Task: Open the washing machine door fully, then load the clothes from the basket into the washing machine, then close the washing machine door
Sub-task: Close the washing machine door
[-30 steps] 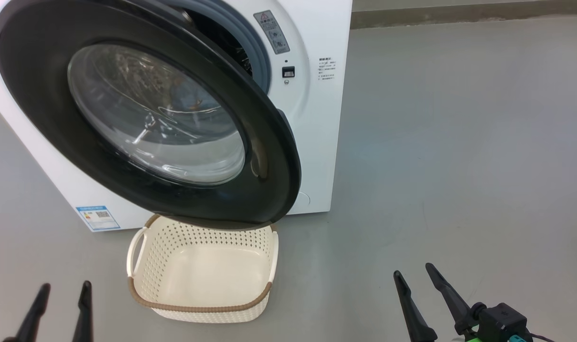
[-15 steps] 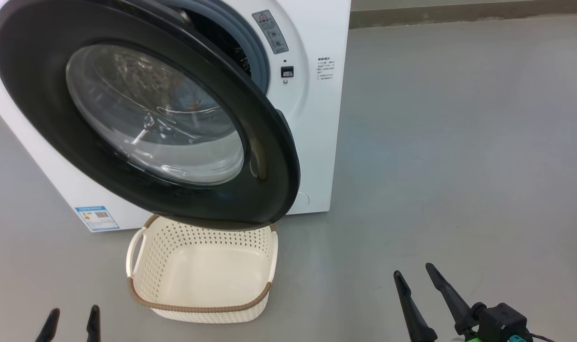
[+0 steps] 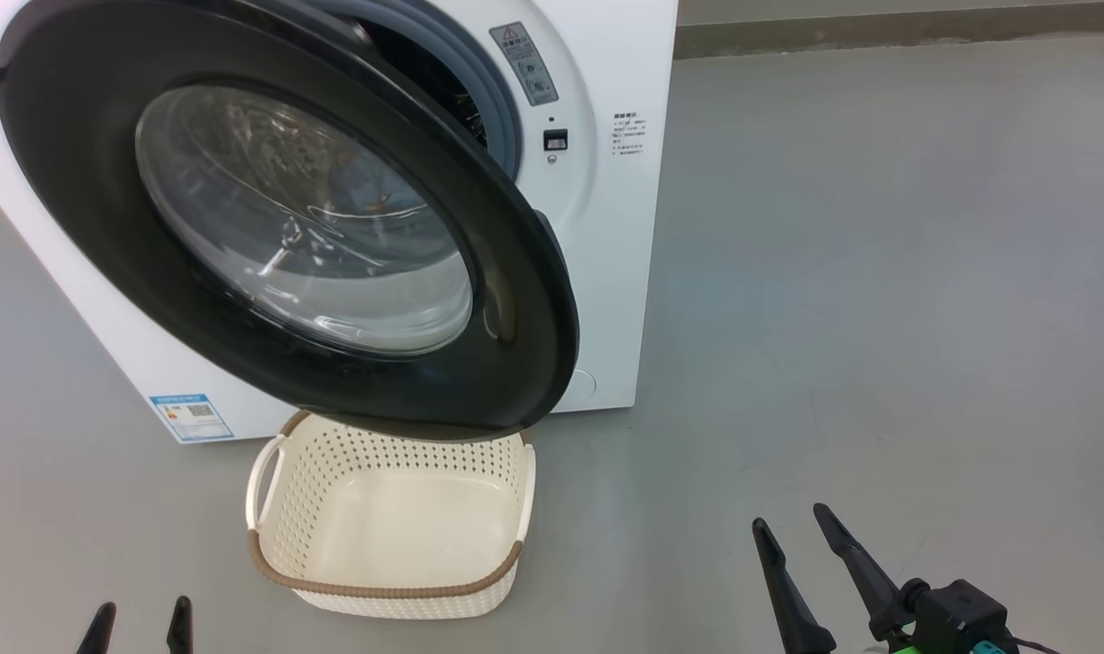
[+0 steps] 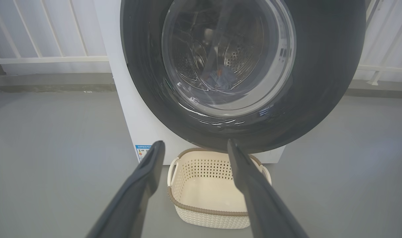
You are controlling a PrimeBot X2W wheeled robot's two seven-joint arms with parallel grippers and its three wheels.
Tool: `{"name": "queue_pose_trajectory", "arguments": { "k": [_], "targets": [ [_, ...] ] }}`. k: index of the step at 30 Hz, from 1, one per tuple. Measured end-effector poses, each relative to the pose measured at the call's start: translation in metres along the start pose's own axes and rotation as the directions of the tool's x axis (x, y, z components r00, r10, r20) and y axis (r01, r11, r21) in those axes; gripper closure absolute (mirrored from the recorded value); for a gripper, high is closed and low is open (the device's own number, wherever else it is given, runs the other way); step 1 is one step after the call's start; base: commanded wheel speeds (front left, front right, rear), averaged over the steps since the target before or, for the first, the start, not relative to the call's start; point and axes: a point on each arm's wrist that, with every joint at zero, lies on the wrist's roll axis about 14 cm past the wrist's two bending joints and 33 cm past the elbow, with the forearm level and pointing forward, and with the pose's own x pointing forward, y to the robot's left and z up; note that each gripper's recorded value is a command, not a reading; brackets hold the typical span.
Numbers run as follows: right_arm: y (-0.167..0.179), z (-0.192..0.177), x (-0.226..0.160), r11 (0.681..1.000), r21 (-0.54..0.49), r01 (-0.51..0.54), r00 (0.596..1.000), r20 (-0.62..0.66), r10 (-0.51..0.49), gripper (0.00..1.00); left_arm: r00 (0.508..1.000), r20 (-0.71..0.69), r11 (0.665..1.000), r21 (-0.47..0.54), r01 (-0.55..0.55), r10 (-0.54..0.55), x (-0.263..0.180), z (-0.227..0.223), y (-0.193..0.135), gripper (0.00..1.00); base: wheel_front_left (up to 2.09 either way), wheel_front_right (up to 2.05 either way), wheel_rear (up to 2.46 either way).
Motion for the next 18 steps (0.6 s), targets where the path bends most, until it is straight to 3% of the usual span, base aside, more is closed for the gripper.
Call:
{"name": "queue_pose_trajectory", "arguments": {
  "k": [7,8,10,11,18],
  "targets": [
    [0.0005,-0.0007,0.0006,1.000,0.000,-0.002,1.000,-0.002,0.002,0.00,1.000,0.003,1.000,-0.013,-0.010,0.010,-0.0008,-0.0004,0.0005,0.00,0.00,0.00,0.00],
    [0.0005,-0.0008,0.0006,1.000,0.000,-0.002,1.000,-0.002,0.002,0.06,1.000,0.004,1.000,-0.011,-0.009,0.009,-0.0008,-0.0002,0.0006,0.00,0.00,0.00,0.00],
    [0.0005,-0.0012,0.0008,1.000,0.000,-0.002,1.000,-0.004,0.002,0.76,1.000,0.005,1.000,-0.010,-0.010,0.010,-0.0008,0.0001,0.0018,0.00,0.00,0.00,0.00],
    [0.0005,-0.0014,0.0009,1.000,0.001,-0.002,1.000,-0.004,0.002,1.00,1.000,0.005,1.000,-0.010,-0.012,0.012,-0.0008,0.0002,0.0025,0.00,0.00,0.00,0.00],
    [0.0008,-0.0016,0.0012,1.000,0.001,-0.004,1.000,-0.005,0.004,1.00,1.000,0.006,1.000,-0.018,-0.011,0.011,-0.0012,-0.0001,0.0023,0.00,0.00,0.00,0.00]
  ]
}}
